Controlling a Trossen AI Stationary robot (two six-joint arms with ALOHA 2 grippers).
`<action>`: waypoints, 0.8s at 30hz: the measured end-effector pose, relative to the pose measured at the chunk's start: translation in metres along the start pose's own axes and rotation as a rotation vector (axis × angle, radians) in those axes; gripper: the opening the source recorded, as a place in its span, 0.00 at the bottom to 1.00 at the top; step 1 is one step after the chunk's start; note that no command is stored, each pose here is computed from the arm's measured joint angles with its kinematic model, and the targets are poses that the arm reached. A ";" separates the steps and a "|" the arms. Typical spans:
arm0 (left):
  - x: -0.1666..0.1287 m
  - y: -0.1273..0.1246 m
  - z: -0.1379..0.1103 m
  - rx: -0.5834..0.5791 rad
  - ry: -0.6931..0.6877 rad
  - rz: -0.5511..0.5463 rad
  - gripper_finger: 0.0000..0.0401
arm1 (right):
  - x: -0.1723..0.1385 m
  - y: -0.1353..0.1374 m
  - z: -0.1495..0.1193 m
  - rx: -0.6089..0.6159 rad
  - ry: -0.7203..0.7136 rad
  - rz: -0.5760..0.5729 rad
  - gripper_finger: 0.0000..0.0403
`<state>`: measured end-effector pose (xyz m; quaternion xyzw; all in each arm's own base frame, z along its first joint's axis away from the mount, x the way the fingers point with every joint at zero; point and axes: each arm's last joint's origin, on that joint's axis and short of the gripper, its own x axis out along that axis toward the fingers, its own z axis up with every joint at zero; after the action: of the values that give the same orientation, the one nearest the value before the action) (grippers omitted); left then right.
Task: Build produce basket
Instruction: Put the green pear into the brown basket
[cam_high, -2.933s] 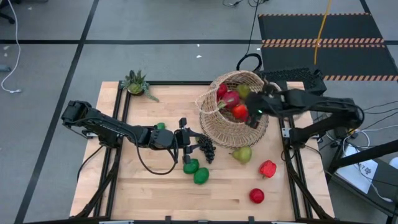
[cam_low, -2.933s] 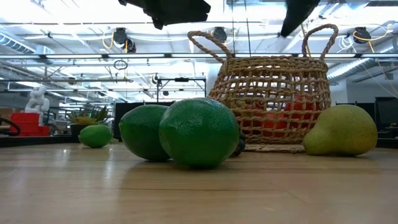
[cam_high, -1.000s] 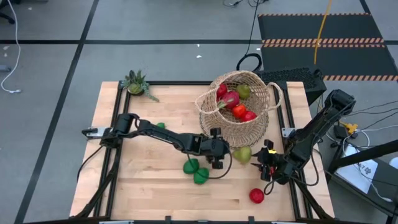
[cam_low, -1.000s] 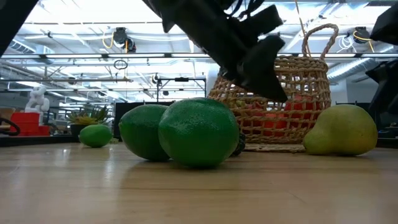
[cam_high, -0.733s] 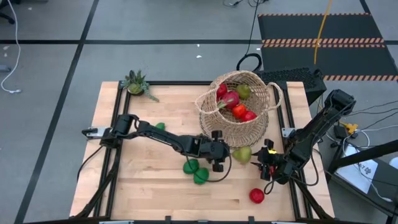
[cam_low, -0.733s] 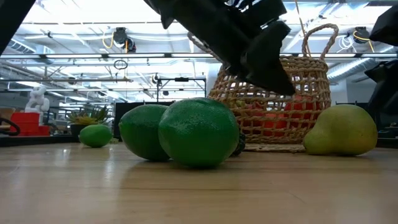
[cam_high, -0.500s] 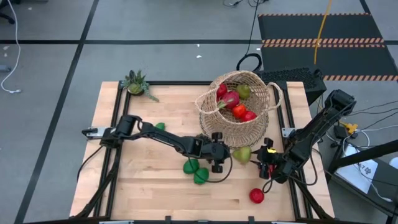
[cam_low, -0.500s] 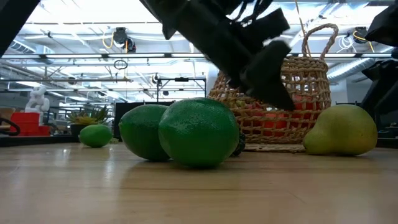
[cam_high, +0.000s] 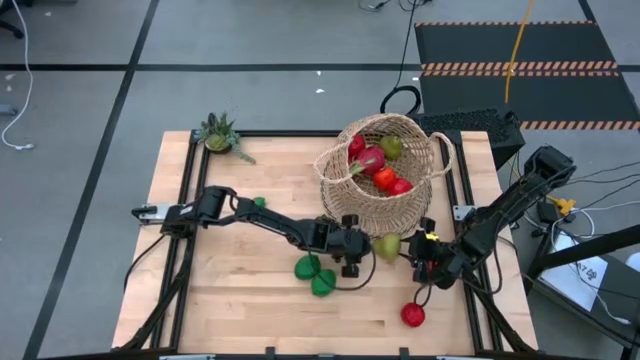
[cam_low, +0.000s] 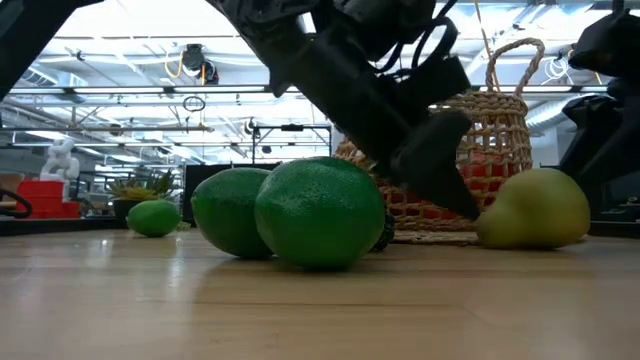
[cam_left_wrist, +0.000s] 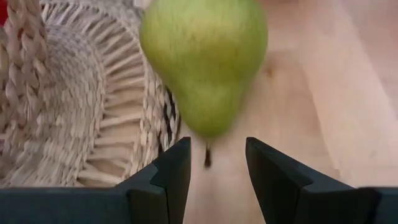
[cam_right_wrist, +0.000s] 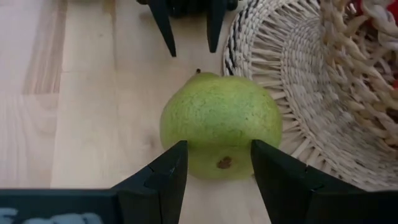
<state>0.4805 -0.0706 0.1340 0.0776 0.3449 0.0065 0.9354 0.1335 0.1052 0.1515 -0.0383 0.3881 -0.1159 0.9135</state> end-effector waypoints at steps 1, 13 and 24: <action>0.000 0.001 0.001 -0.010 -0.004 -0.007 0.39 | 0.001 0.000 0.001 -0.001 0.004 0.006 0.42; 0.003 0.006 -0.004 -0.031 0.022 -0.024 0.39 | 0.003 0.000 0.004 -0.001 -0.001 0.018 0.42; 0.021 0.006 -0.018 -0.033 0.028 -0.020 0.39 | 0.003 0.000 0.005 0.005 -0.007 0.023 0.42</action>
<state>0.4852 -0.0608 0.1076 0.0588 0.3586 0.0037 0.9316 0.1386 0.1048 0.1529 -0.0321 0.3852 -0.1062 0.9161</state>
